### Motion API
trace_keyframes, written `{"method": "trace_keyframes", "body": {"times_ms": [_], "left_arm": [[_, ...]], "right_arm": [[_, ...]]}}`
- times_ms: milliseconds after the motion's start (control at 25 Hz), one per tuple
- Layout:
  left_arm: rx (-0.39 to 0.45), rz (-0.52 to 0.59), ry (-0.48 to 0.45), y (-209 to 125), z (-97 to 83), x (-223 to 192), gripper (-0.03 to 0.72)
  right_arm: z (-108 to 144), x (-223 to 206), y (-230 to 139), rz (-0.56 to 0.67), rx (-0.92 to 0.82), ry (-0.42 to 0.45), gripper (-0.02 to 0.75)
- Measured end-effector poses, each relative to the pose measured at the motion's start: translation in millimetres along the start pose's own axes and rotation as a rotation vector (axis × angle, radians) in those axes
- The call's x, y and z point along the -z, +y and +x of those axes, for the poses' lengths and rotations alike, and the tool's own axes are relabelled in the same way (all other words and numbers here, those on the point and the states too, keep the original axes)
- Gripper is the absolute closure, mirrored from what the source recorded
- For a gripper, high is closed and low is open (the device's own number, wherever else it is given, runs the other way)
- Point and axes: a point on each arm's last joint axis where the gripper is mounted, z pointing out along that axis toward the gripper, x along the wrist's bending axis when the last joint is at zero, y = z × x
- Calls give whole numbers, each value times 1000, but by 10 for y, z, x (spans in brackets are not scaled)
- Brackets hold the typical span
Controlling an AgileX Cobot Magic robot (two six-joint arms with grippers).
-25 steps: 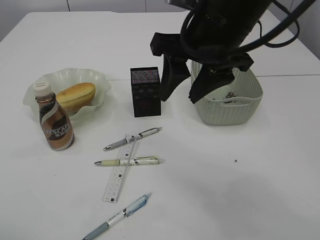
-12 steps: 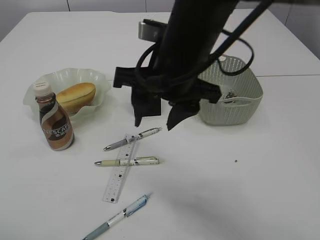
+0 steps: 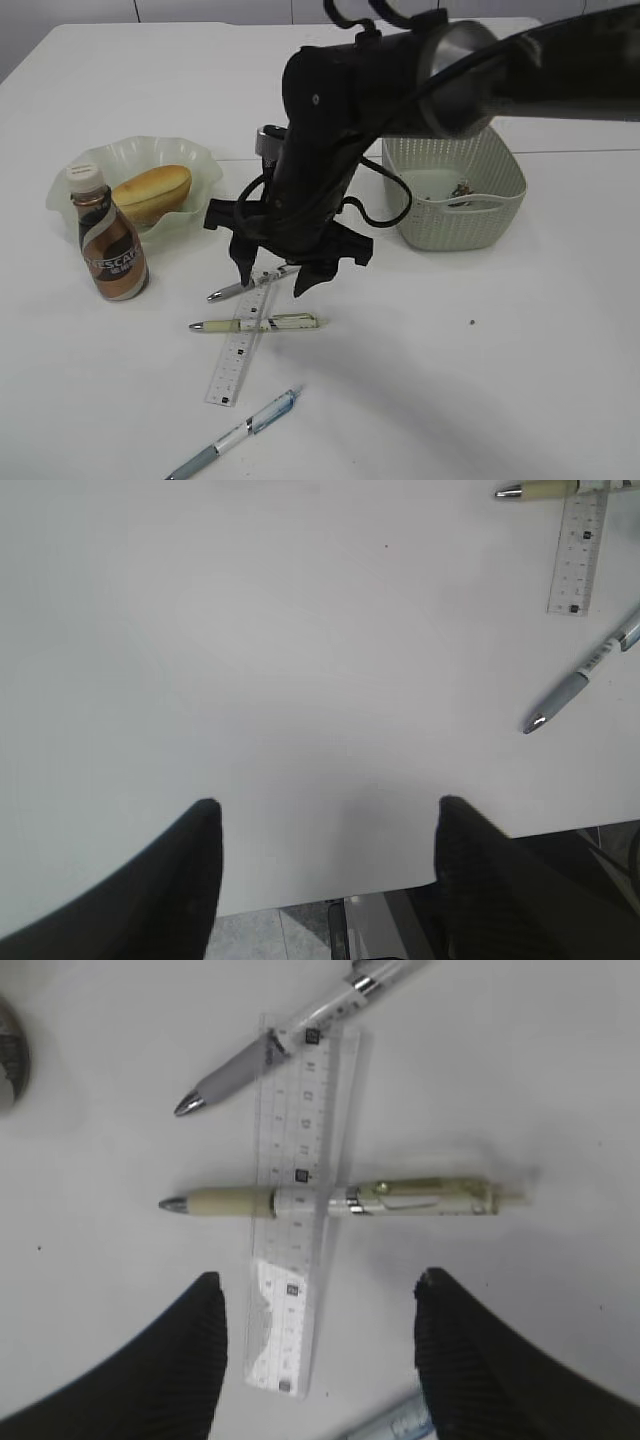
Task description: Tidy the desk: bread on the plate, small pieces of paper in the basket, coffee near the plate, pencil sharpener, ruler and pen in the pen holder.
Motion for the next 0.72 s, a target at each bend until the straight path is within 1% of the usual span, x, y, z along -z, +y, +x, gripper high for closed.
{"method": "trace_keyframes", "body": {"times_ms": [200,440,720], "left_arm": [[-1,0,0,0,0,0,202],[0,0,-1,0,-1,0,202],[-4,0,-1,0,-1,0,202]], "right_arm": [[105,-170,175,5,38,-58,299],[251,-191,343,15,82,-148,299],[426,-335,431,-21,93,-125,299]]}}
